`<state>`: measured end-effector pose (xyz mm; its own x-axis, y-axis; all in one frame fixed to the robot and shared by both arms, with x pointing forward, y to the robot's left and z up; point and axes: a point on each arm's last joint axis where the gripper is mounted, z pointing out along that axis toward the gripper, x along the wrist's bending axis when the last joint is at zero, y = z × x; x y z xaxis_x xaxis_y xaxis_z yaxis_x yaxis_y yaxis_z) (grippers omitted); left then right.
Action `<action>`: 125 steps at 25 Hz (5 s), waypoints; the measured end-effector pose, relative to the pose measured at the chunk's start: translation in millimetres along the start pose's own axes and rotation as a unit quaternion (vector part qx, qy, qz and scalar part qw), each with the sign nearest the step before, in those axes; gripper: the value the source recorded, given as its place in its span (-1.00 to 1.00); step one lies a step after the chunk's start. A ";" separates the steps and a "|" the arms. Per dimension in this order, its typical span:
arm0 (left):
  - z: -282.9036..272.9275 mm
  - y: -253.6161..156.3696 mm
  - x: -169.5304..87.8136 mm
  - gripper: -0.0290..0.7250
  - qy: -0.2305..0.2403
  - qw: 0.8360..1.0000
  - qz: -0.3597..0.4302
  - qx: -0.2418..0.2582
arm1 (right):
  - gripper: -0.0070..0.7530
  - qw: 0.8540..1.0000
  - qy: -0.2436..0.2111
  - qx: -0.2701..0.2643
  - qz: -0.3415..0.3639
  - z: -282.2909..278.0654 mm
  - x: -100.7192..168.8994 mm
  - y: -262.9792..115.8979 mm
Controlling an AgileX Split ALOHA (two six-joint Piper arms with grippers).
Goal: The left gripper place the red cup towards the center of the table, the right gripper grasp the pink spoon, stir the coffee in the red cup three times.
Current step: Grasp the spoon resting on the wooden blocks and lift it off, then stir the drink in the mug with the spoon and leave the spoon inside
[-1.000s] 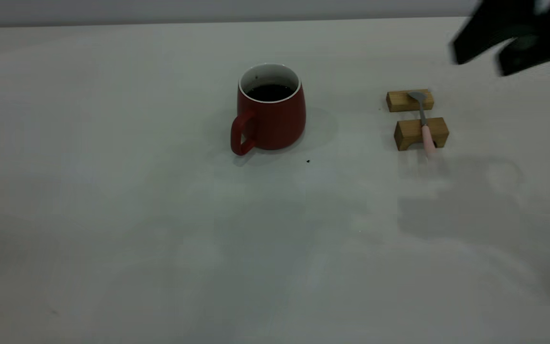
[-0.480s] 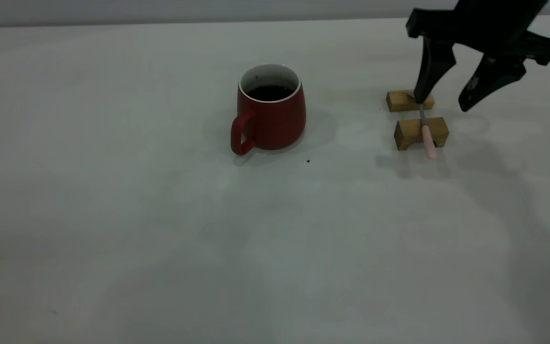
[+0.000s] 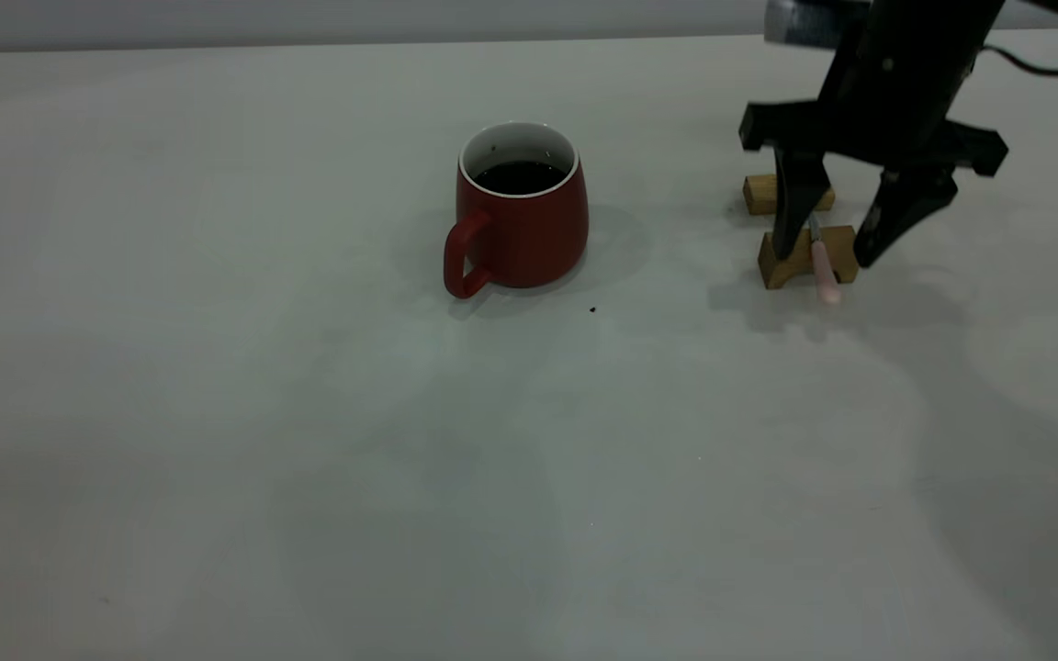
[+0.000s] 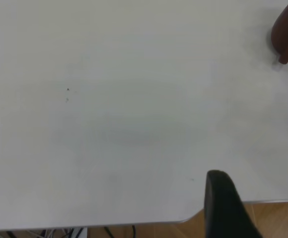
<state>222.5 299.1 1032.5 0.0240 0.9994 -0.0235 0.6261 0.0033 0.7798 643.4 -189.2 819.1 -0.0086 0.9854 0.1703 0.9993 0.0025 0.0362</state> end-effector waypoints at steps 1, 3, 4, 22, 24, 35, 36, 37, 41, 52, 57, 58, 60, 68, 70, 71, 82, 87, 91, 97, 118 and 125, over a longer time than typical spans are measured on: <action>0.0 0.0 0.0 0.16 0.000 1.000 0.000 0.000 | 0.53 1.000 -0.003 0.002 -0.001 3.7 -1.0 -0.2; 0.0 0.0 0.0 0.16 0.000 1.000 0.000 0.000 | 0.53 1.000 -0.004 0.000 0.000 10.2 -2.1 1.0; 0.0 0.0 0.0 0.16 0.000 1.000 0.000 0.000 | 0.53 1.000 -0.004 -0.001 0.002 13.7 -2.7 1.1; 0.0 0.0 0.0 0.16 0.000 1.000 0.000 0.000 | -0.66 1.000 -0.016 0.016 -0.012 22.4 -5.1 3.8; 0.0 0.0 0.0 0.16 0.000 1.000 0.000 0.000 | -0.66 0.999 -0.006 0.033 -0.012 1.0 1.9 5.7; 0.0 0.0 0.0 0.16 0.000 1.000 0.000 0.000 | -0.66 0.936 0.310 0.134 0.099 -67.7 92.4 -6.7; 0.0 0.0 0.0 0.16 0.000 1.000 0.000 0.000 | -0.66 0.923 0.343 0.133 0.117 -71.0 100.9 -5.6; 0.0 0.0 0.0 0.16 0.000 1.000 0.000 0.000 | -0.66 0.912 0.364 0.129 0.135 -72.9 105.8 -3.4; 0.0 0.0 0.0 0.16 0.000 1.000 0.000 0.000 | -0.66 0.840 0.462 0.121 0.258 -81.2 127.8 9.4; 0.0 0.0 0.0 0.16 0.000 1.000 0.000 0.000 | -0.66 0.676 0.504 0.194 0.501 -79.2 137.0 26.7; 0.0 0.0 0.0 0.16 0.000 1.000 0.000 0.000 | -0.66 0.642 0.482 0.236 0.548 -58.7 138.7 28.2; 0.0 0.0 0.0 0.16 0.000 1.000 0.000 0.000 | -0.66 0.639 0.476 0.241 0.555 -50.1 137.8 28.9; 0.0 0.0 0.0 0.16 0.000 1.000 0.000 0.000 | -0.66 0.632 0.460 0.249 0.572 -26.6 134.4 29.6; 0.0 0.0 0.0 0.16 0.000 1.000 0.000 0.000 | -0.66 0.611 0.412 0.239 0.632 29.6 106.1 28.4; 0.0 0.0 0.0 0.16 0.000 1.000 0.000 0.000 | -0.66 0.606 0.406 0.245 0.638 32.4 107.4 25.3; 0.0 0.0 0.0 0.16 0.000 1.000 0.000 0.000 | -0.66 0.603 0.402 0.253 0.641 35.8 109.3 23.0; 0.0 0.0 0.0 0.16 0.000 1.000 0.000 0.000 | -0.66 0.628 0.450 0.269 0.575 51.9 124.7 47.6; 0.0 0.0 0.0 0.16 0.000 1.000 0.000 0.000 | -0.66 0.626 0.462 0.250 0.577 47.3 103.5 57.6; 0.0 0.0 0.0 0.16 0.000 1.000 0.000 0.000 | -0.66 0.620 0.443 0.242 0.601 43.9 98.0 46.5; 0.0 0.0 0.0 0.16 0.000 1.000 0.000 0.000 | -0.66 0.617 0.430 0.252 0.609 42.8 99.1 34.5; 0.0 0.0 0.0 0.16 0.000 1.000 0.000 0.000 | -0.66 0.620 0.430 0.252 0.606 34.8 95.1 29.6; 0.0 0.0 0.0 0.16 0.000 1.000 0.000 0.000 | -0.66 0.630 0.451 0.284 0.565 38.5 128.8 39.2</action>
<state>222.5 299.1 1032.5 0.0240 0.9994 -0.0235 0.6261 0.0033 0.7798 682.8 -55.6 804.5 0.9588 -0.0842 0.2713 0.2353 -0.2996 -0.9246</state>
